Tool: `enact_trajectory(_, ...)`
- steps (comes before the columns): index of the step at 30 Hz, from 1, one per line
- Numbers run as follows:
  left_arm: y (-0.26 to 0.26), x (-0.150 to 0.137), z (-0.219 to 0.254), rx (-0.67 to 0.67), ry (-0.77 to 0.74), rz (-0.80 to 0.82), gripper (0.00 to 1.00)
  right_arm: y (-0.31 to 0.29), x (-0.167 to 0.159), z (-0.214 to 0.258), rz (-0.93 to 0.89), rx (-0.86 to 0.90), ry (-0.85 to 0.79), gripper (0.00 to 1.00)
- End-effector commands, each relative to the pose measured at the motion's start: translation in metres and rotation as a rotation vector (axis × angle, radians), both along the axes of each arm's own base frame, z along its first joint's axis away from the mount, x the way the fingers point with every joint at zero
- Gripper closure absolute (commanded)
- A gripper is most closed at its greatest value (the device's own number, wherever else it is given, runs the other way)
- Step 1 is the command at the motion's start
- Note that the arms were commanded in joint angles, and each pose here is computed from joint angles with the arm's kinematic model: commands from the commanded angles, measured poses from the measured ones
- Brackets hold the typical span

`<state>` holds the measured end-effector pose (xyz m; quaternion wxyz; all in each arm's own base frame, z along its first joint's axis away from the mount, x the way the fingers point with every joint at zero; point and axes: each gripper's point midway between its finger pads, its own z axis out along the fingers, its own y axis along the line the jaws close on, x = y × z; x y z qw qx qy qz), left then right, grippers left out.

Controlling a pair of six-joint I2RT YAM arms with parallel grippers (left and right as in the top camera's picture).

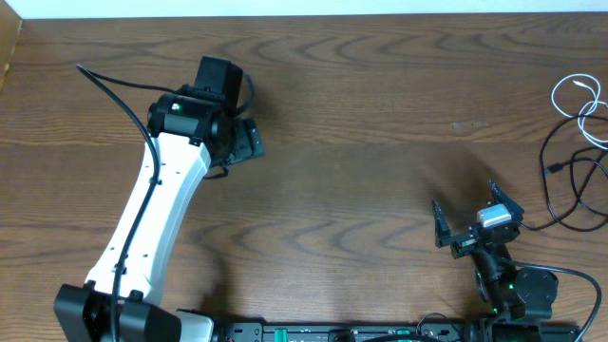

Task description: Untangle cables

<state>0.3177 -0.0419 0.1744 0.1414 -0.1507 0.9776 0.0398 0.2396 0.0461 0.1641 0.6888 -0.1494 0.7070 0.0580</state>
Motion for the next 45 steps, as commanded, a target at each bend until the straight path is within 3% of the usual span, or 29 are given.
enact_trajectory(1,0.022,-0.009,0.013,0.101,-0.063,0.017,0.02,0.002,-0.001,0.0,0.007,-0.011,-0.002,0.01)
enact_trajectory(5,0.038,-0.018,0.018,0.129,-0.218,0.056,0.02,0.002,-0.001,0.0,0.006,-0.011,-0.002,0.01)
enact_trajectory(17,0.075,-0.061,0.006,-0.018,-0.742,0.212,0.02,0.002,-0.001,0.0,0.007,-0.011,-0.002,0.01)
enact_trajectory(28,0.092,-0.067,0.0,-0.036,-1.126,0.283,0.02,0.002,-0.001,0.0,0.007,-0.011,-0.002,0.01)
enact_trajectory(38,0.104,-0.08,-0.012,-0.021,-1.234,0.326,0.02,0.002,-0.001,0.0,0.006,-0.011,-0.002,0.01)
enact_trajectory(45,0.108,-0.083,-0.033,-0.01,-1.201,0.345,0.02,0.002,-0.001,0.0,0.007,-0.011,-0.002,0.01)
